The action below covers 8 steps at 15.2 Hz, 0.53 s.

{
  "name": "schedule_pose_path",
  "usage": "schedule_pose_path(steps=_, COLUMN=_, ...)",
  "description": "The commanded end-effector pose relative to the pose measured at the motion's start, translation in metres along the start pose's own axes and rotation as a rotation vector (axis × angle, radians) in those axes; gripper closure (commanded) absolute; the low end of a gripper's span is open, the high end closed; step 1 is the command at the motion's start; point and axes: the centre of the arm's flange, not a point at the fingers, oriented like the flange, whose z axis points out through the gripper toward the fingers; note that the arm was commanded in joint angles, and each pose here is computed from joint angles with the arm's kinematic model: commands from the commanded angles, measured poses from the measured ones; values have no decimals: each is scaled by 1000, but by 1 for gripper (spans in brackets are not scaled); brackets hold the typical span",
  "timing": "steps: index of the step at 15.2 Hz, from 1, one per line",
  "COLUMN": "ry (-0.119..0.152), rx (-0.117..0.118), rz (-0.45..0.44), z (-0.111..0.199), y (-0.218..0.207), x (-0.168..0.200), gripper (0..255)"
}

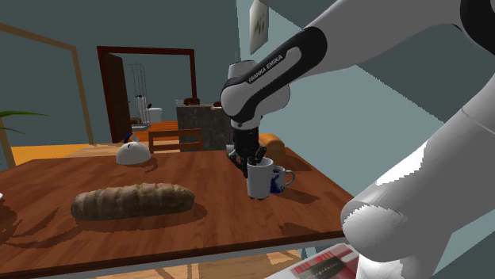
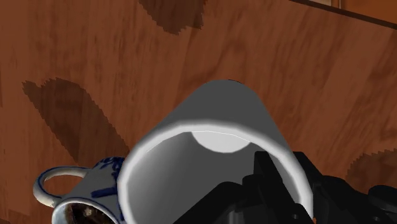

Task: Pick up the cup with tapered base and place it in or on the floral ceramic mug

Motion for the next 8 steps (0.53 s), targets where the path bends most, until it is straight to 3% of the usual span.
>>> schedule_pose_path(steps=1, ry=0, rx=0, rz=0, z=-11, y=1, x=1, gripper=255)
schedule_pose_path(steps=8, ry=0, rx=0, rz=0, z=-48, y=4, x=5, gripper=255)
